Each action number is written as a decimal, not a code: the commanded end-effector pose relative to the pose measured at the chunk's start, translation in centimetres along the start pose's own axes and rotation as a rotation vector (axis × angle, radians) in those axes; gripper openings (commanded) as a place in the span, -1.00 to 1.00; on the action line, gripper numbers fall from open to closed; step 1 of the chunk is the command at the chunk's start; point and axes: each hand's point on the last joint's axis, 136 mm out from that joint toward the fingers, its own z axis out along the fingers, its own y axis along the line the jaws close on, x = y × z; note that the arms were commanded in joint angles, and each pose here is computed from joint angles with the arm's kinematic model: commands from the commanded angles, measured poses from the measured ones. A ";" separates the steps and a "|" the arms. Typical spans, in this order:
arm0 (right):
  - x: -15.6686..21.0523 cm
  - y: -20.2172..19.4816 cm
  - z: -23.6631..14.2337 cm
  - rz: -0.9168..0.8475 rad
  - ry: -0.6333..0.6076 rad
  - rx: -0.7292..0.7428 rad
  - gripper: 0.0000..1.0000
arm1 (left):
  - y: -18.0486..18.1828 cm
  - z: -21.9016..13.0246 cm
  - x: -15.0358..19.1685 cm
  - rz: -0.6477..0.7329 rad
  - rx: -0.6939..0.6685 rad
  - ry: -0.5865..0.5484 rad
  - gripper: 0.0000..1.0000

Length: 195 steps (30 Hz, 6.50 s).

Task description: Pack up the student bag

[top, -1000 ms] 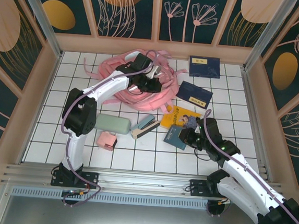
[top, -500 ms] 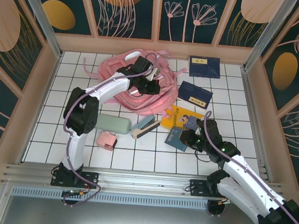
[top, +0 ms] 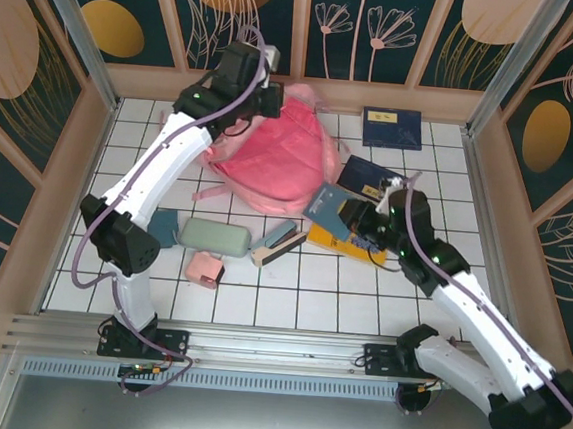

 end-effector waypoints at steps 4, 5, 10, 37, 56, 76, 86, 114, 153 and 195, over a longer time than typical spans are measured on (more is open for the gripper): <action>-5.4 5.3 5.9 0.073 -0.087 -0.139 -1.00 | 2.1 -1.5 -3.4 -0.024 -0.040 -0.110 -1.00; -5.9 5.9 7.1 0.071 -0.083 -0.154 -1.00 | 2.3 -1.3 -3.5 -0.034 -0.038 -0.113 -1.00; -8.2 7.6 11.6 0.091 -0.072 -0.132 -1.00 | 2.4 -0.3 -3.3 -0.068 0.010 -0.114 -1.00; -4.3 4.7 40.9 0.390 0.098 -0.077 -0.97 | 2.2 0.4 -5.7 -0.223 0.234 -0.202 -1.00; -6.7 8.9 30.2 -0.111 0.105 -0.086 0.57 | 6.6 2.1 -4.8 -0.296 0.189 -0.183 -1.00; -1.1 -17.1 0.4 0.128 -0.133 0.616 0.47 | 7.8 7.8 6.7 -0.326 0.074 0.076 -1.00; 2.9 -23.0 -0.9 0.300 -0.056 0.560 0.48 | 5.2 10.2 12.8 -0.246 0.082 0.245 -0.90; 2.5 -23.4 1.0 0.281 -0.017 0.377 0.46 | -6.9 12.6 32.2 -0.226 0.215 0.646 0.12; -0.3 -18.2 1.8 0.254 -0.001 0.152 -0.29 | -5.8 13.5 37.6 -0.204 0.189 0.727 -0.02; -6.4 -9.0 -0.1 0.155 -0.023 0.120 -0.68 | -3.8 8.1 21.8 -0.375 0.212 0.434 0.22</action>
